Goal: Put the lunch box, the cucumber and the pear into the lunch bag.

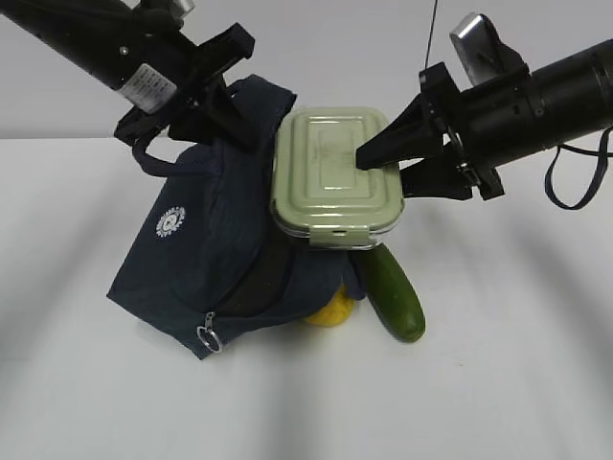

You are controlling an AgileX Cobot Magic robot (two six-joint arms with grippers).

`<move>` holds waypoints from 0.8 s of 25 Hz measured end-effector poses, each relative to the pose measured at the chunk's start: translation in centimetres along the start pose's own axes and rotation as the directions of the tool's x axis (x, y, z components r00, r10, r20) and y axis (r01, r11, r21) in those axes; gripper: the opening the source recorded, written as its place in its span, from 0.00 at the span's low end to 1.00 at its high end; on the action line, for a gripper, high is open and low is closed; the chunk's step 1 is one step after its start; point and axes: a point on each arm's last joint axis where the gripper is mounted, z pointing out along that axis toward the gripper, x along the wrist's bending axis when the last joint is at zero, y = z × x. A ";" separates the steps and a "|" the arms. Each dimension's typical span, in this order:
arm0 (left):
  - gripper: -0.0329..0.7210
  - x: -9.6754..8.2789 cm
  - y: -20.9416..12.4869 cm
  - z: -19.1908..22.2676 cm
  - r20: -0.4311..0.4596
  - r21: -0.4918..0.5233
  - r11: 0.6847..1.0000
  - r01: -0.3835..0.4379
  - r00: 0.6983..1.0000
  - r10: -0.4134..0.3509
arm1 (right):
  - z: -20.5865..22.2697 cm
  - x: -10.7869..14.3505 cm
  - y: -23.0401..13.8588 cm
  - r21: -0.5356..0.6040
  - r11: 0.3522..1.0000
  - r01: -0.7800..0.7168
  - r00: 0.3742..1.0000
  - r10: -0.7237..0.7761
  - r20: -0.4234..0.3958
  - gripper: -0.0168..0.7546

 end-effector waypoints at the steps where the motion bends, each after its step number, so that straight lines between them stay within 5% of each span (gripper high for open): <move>1: 0.04 -0.3 0.0 0.0 0.028 -0.004 1.000 -0.007 1.000 0.007 | 0.2 0.1 -0.1 0.005 1.000 0.000 1.000 0.000 0.001 0.52; 14: 0.04 -2.3 0.0 -0.3 0.254 -0.020 0.998 -0.059 0.965 0.062 | 1.9 0.7 -0.5 0.024 1.000 0.004 0.998 -0.006 0.070 0.52; 20: 0.04 -2.6 0.1 -0.4 0.283 -0.023 0.998 -0.050 0.957 0.055 | 1.8 1.5 0.3 -0.044 0.999 -0.018 1.000 0.018 -0.004 0.52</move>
